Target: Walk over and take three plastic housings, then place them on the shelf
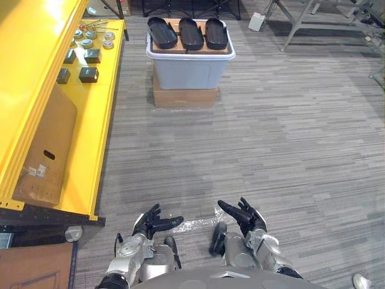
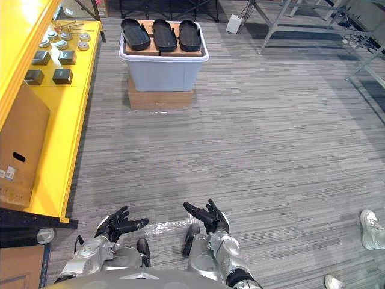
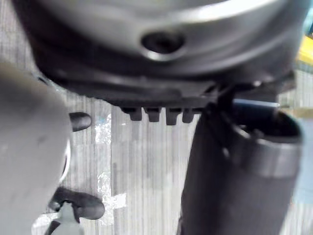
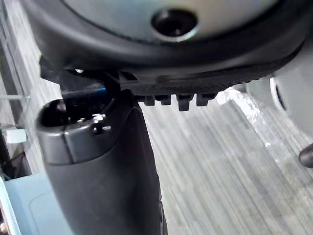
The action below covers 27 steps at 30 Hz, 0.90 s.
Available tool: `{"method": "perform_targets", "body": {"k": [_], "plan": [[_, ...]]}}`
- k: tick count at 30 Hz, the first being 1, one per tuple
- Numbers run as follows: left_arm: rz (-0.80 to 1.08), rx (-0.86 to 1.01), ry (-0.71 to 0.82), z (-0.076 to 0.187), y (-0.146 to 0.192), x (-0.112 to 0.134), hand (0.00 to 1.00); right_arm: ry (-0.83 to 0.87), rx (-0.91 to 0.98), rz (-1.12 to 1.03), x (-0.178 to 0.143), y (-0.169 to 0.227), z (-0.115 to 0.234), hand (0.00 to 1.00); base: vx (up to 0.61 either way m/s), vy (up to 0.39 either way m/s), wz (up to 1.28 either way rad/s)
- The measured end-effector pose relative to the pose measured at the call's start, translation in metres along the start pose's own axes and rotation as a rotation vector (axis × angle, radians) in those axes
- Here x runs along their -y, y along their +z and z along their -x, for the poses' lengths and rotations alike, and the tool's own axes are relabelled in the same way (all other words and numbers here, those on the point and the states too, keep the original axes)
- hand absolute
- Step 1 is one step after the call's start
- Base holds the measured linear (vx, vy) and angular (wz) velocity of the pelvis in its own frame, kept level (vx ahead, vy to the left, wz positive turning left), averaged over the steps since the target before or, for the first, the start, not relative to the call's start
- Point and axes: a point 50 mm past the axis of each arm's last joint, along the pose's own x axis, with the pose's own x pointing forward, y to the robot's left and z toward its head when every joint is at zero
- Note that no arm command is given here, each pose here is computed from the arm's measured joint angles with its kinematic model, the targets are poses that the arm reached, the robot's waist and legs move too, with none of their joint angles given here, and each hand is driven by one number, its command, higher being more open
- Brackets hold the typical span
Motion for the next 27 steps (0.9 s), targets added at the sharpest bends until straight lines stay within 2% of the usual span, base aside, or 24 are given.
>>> {"method": "perform_targets", "body": {"k": [5, 11, 17, 20, 23, 27], "plan": [[0.064, 0.017, -0.022, 0.001, 0.001, 0.009, 1.00, -0.030, -0.018, 0.018, 0.015, -0.005, 0.006, 1.00, 0.28, -0.178, 0.03], [0.238, 0.075, -0.055, 0.004, 0.008, 0.019, 1.00, -0.079, -0.020, 0.184, 0.040, 0.010, 0.007, 1.00, 0.47, -0.176, -0.12], [0.400, 0.130, -0.119, 0.008, 0.011, 0.027, 1.00, -0.099, 0.040, 0.250, 0.038, 0.037, -0.003, 1.00, 0.40, 0.082, -0.57], [0.407, 0.155, -0.117, 0.008, 0.016, 0.020, 1.00, -0.093, 0.031, 0.237, 0.031, 0.033, -0.005, 1.00, 0.35, 0.205, -0.28], [0.384, 0.169, -0.086, 0.008, 0.022, 0.011, 1.00, -0.091, 0.044, 0.130, 0.032, 0.035, -0.006, 1.00, 0.42, 0.179, -0.10], [0.357, 0.147, -0.051, 0.010, 0.017, 0.006, 1.00, -0.054, 0.013, 0.012, 0.025, 0.013, 0.000, 1.00, 0.42, 0.125, 0.09]]}}
